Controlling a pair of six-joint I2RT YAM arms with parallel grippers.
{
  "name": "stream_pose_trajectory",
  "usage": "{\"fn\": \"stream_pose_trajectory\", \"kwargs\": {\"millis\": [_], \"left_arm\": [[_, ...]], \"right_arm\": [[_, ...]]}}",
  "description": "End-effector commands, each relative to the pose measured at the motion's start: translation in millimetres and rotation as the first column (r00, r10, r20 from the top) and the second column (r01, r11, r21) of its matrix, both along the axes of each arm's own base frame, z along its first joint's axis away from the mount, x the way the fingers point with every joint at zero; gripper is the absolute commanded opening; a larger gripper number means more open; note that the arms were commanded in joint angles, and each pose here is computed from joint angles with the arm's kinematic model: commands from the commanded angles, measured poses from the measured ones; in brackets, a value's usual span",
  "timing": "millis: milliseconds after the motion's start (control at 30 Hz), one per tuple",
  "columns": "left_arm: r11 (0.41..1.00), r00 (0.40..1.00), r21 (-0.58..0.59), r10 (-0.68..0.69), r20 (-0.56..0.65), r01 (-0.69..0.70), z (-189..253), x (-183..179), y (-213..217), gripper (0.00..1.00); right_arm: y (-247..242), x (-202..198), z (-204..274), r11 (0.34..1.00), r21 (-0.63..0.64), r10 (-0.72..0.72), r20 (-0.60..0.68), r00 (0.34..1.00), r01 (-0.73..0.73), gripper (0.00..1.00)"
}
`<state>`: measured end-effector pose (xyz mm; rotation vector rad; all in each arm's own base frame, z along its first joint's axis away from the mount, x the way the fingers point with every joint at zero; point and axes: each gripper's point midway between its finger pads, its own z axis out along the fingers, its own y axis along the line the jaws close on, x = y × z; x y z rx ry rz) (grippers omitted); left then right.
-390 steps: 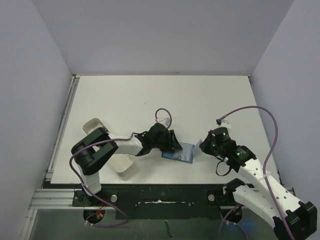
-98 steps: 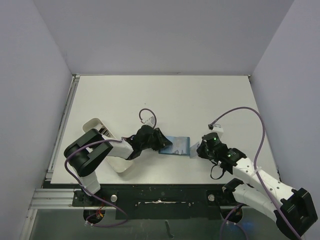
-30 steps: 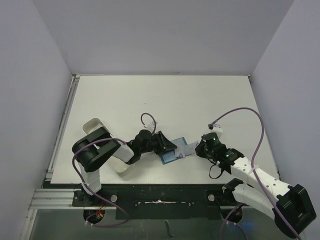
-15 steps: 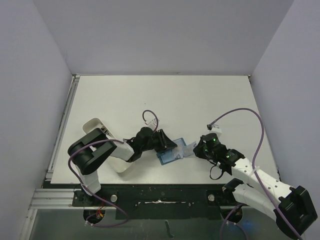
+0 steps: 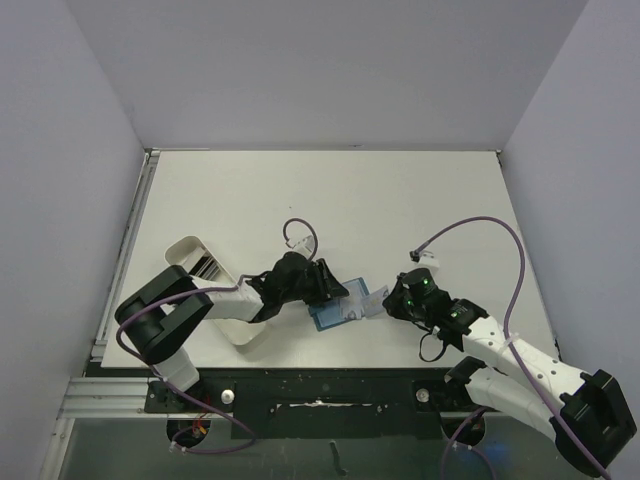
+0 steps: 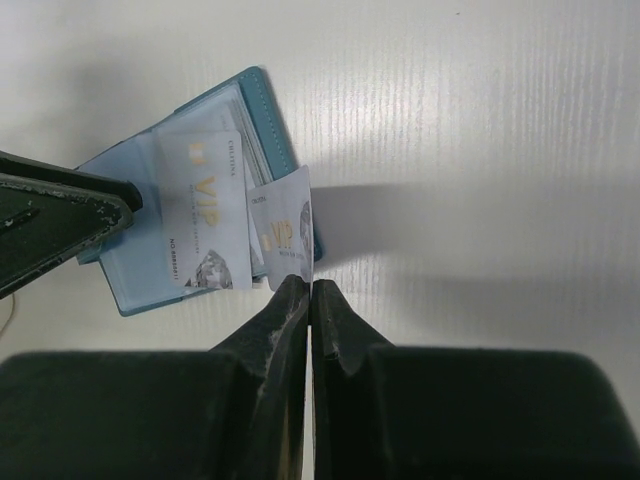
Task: Put the credit cards into the card holder
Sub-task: Insert the credit card into the card holder.
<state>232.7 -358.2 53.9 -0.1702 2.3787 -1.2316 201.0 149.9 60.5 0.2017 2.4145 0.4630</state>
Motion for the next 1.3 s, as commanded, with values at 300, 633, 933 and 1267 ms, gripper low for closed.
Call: {"fn": "stream_pose_trajectory", "kwargs": {"millis": [300, 633, 933, 1267], "left_arm": [[0.978, 1.0, 0.208, 0.001, 0.019, -0.004, -23.5, -8.0, 28.4, 0.38], [0.986, 1.0, 0.167, -0.018, 0.008, 0.016, -24.8, -10.5, 22.6, 0.38], [0.997, 1.0, 0.075, -0.018, 0.006, 0.017, -11.6, -11.7, 14.2, 0.29], [0.997, 1.0, -0.081, 0.019, 0.002, -0.019, 6.3, -11.1, 9.5, 0.25]], "right_arm": [[8.5, -12.1, -11.8, 0.999, 0.018, 0.039, -0.043, 0.998, -0.039, 0.0], [17.8, -8.1, -9.0, 0.997, 0.051, 0.058, -0.033, 0.998, -0.057, 0.0], [12.7, -11.2, -14.6, 0.999, 0.037, 0.04, -0.048, 0.998, -0.039, 0.0], [10.2, -12.4, -18.6, 0.999, 0.027, 0.031, -0.056, 0.998, -0.03, 0.0]]}}
